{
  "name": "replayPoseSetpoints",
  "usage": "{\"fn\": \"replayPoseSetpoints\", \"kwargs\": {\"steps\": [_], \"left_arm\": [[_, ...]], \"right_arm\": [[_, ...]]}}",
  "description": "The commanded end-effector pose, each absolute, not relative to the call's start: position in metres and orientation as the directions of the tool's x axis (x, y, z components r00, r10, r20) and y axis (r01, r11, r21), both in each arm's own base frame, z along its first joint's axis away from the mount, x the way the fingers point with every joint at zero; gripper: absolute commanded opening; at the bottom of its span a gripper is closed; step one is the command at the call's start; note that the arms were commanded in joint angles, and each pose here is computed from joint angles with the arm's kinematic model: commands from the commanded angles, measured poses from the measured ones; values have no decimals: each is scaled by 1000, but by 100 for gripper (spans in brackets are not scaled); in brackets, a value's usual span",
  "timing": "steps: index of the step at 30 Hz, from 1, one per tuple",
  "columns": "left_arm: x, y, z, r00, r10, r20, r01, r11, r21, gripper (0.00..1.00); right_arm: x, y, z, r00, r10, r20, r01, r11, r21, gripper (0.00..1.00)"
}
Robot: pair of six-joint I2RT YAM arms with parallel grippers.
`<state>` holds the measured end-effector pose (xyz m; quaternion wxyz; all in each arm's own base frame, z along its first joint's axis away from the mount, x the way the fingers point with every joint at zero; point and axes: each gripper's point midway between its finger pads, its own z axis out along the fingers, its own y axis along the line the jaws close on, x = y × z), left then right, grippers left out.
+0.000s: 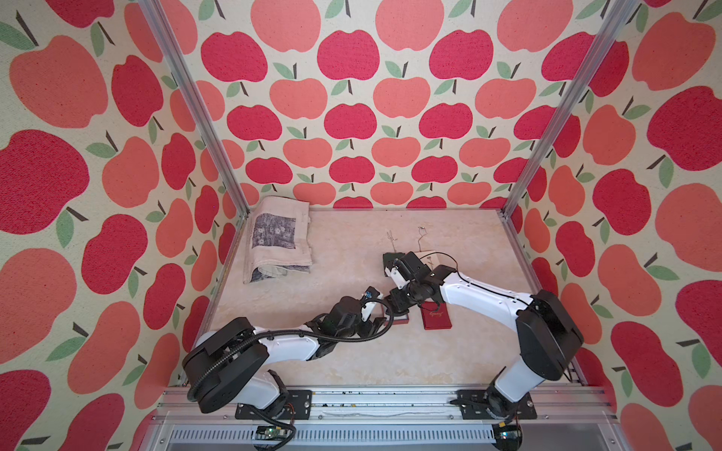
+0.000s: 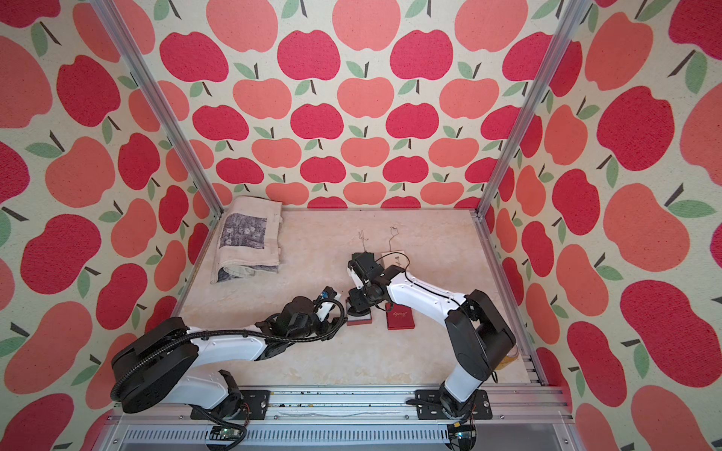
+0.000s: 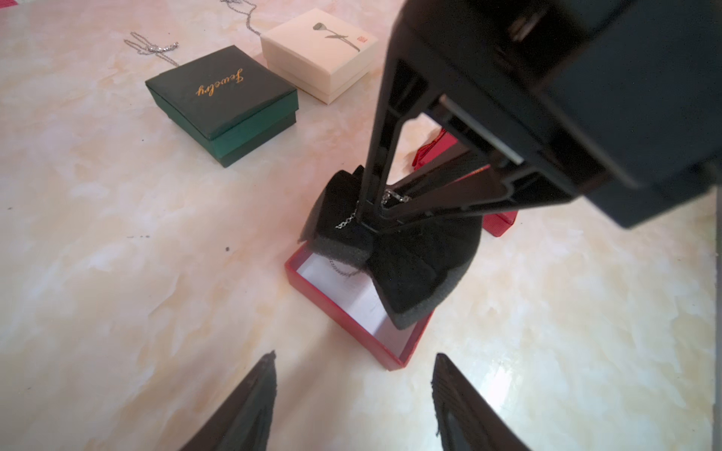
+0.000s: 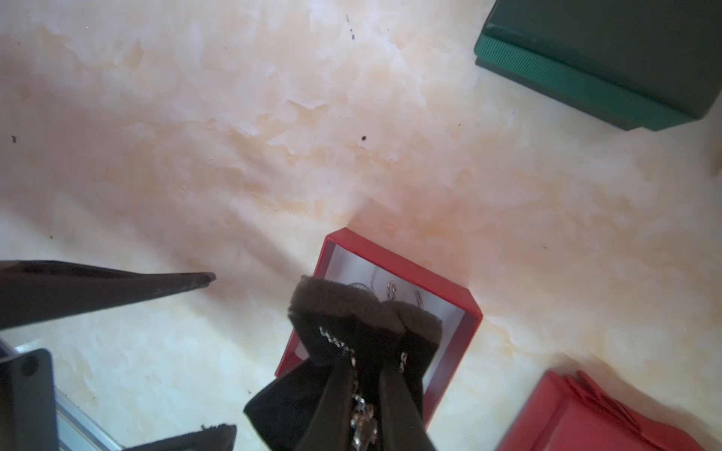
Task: Take the necklace out of the lift-off lid jewelry box
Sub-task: Take out the inner lining from the jewelry box.
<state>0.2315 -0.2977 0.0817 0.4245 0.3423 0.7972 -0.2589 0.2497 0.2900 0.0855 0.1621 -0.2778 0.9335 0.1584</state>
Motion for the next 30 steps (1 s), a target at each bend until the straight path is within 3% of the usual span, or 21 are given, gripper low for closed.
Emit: {"fn": "replayPoseSetpoints", "kwargs": {"steps": [1, 6, 19, 26, 30], "left_arm": [[225, -309, 100, -357, 307, -882, 818, 559, -136, 65], [215, -321, 107, -342, 301, -890, 858, 486, -165, 66], [227, -338, 109, -349, 300, -888, 861, 476, -177, 67], [231, -343, 107, -363, 301, -882, 857, 479, -189, 57], [232, -342, 106, -365, 305, -880, 853, 489, -184, 39]], "right_arm": [[244, 284, 95, -803, -450, -390, -555, 804, 215, 14], [243, 286, 105, -803, -428, -414, -550, 799, 243, 14], [233, 297, 110, -811, -395, -431, -547, 774, 320, 14], [229, 302, 113, -817, -375, -438, -542, 759, 362, 14], [227, 303, 115, -818, -370, -441, -542, 753, 373, 14]]}}
